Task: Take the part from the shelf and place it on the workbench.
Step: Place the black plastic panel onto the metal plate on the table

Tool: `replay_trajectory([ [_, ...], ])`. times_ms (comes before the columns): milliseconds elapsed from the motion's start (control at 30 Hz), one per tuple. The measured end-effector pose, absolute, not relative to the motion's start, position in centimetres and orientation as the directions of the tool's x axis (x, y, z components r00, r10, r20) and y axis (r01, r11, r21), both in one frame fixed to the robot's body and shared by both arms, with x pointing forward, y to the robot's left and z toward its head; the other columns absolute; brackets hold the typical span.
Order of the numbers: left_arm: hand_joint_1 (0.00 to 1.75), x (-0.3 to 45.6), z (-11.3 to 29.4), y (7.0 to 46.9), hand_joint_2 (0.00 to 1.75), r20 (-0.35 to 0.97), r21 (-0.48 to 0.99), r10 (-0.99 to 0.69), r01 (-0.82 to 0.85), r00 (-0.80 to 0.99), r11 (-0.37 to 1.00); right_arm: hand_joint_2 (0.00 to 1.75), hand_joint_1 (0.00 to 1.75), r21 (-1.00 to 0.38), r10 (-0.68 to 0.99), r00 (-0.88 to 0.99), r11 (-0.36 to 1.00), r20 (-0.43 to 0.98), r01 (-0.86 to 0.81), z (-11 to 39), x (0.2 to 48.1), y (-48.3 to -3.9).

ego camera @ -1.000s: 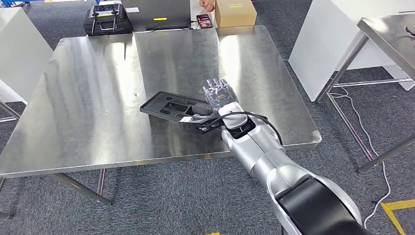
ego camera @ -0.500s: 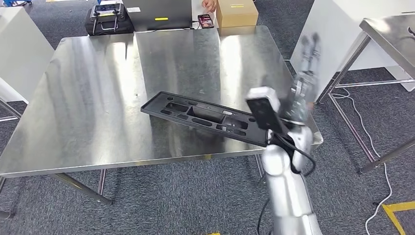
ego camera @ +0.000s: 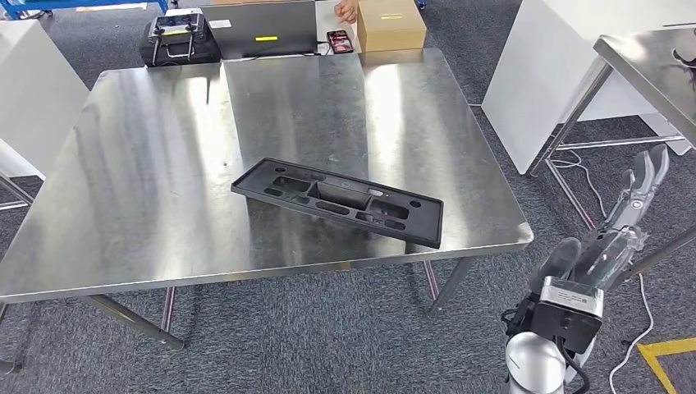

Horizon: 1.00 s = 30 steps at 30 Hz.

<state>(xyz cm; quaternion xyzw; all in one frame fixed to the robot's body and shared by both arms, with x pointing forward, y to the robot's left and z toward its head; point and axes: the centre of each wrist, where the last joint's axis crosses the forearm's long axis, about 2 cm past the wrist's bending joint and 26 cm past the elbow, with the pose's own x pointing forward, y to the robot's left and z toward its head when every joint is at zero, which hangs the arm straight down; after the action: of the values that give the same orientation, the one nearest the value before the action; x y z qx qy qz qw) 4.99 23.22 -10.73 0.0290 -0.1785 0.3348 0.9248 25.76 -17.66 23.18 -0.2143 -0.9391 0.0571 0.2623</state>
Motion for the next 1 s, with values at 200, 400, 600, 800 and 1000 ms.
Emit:
replay_trajectory([
  [200, 0.0, 5.1, -10.7, 23.4, 0.0, 0.353, -0.063, 0.614, -0.636, 0.706, 0.769, 0.0, 0.0, -0.214, 0.429, -0.772, 0.903, 0.468, 0.372, 23.3, 25.5, -18.0],
  [400, 0.0, 4.9, -10.7, 23.3, 0.0, 0.302, 0.012, 0.644, -0.679, 0.703, 0.734, 0.0, 0.0, -0.166, 0.278, -0.769, 0.961, 0.576, 0.223, 20.9, 23.6, -18.3],
  [600, 0.0, 4.9, -10.7, 22.9, 0.0, 0.284, 0.038, 0.671, -0.707, 0.685, 0.706, 0.0, 0.0, -0.095, 0.126, -0.705, 0.992, 0.698, 0.083, 18.0, 21.6, -19.2],
  [800, 0.0, 4.9, -10.5, 22.1, 0.0, 0.282, 0.033, 0.695, -0.73, 0.662, 0.682, 0.0, 0.0, -0.085, 0.111, -0.639, 0.994, 0.761, 0.071, 16.1, 21.4, -20.1],
  [1000, 0.0, 4.9, -10.5, 21.6, 0.0, 0.287, 0.004, 0.7, -0.732, 0.654, 0.681, 0.0, 0.0, -0.121, 0.148, -0.577, 0.989, 0.803, 0.087, 14.7, 20.9, -21.1],
])
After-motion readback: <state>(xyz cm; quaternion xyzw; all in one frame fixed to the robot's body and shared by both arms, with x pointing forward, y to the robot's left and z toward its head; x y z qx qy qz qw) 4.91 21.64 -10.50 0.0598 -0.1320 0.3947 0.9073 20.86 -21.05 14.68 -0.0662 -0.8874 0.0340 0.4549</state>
